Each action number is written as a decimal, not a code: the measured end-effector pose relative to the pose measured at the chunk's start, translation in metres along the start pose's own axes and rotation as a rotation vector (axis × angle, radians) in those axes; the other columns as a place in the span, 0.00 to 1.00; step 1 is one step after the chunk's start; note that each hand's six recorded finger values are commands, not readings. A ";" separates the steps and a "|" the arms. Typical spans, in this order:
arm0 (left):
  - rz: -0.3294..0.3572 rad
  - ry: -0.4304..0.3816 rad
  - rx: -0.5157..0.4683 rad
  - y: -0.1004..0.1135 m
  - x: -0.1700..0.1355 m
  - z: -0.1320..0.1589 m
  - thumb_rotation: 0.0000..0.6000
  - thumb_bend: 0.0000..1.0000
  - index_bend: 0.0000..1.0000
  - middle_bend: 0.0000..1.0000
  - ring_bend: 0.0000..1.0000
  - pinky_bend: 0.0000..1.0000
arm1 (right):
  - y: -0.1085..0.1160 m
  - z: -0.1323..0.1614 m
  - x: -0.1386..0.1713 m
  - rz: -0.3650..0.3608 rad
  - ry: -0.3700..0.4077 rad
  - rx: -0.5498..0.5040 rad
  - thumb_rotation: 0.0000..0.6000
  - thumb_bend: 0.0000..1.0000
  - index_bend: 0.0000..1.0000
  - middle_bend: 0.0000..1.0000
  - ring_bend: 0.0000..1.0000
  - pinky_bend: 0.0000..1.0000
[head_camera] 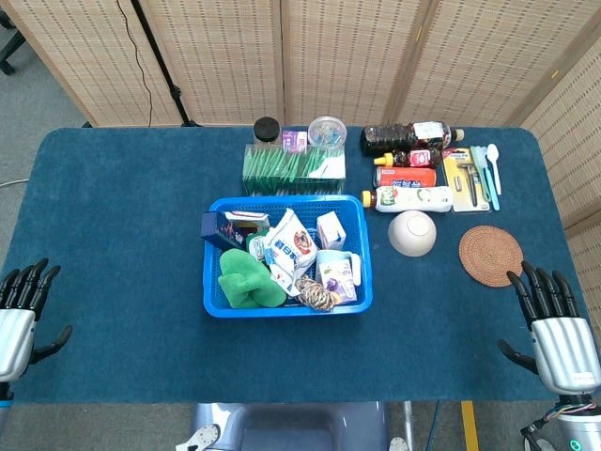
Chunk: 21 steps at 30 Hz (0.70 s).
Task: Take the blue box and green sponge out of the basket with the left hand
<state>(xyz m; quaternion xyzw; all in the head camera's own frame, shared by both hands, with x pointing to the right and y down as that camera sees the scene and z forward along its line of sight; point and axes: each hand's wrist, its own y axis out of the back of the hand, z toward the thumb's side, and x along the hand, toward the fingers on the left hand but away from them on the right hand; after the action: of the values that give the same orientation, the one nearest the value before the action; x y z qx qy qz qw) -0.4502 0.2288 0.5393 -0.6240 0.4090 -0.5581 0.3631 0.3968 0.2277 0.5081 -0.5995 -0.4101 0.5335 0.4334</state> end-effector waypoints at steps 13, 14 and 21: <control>-0.016 -0.014 -0.025 0.001 0.011 0.003 1.00 0.24 0.00 0.00 0.00 0.00 | -0.001 -0.001 -0.003 0.003 -0.018 -0.007 1.00 0.00 0.00 0.00 0.00 0.00; -0.007 -0.017 -0.026 0.003 0.014 0.003 1.00 0.24 0.00 0.00 0.00 0.00 | -0.001 -0.002 -0.003 0.004 -0.020 -0.010 1.00 0.00 0.00 0.00 0.00 0.00; 0.000 -0.038 -0.036 0.009 0.043 0.011 1.00 0.24 0.00 0.00 0.00 0.00 | -0.001 -0.004 -0.006 0.008 -0.027 -0.019 1.00 0.00 0.00 0.00 0.00 0.00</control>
<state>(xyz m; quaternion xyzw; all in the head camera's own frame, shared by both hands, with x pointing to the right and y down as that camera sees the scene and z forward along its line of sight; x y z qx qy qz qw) -0.4383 0.1855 0.5476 -0.6412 0.4119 -0.5386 0.3593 0.4006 0.2216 0.5107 -0.5980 -0.4186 0.5393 0.4199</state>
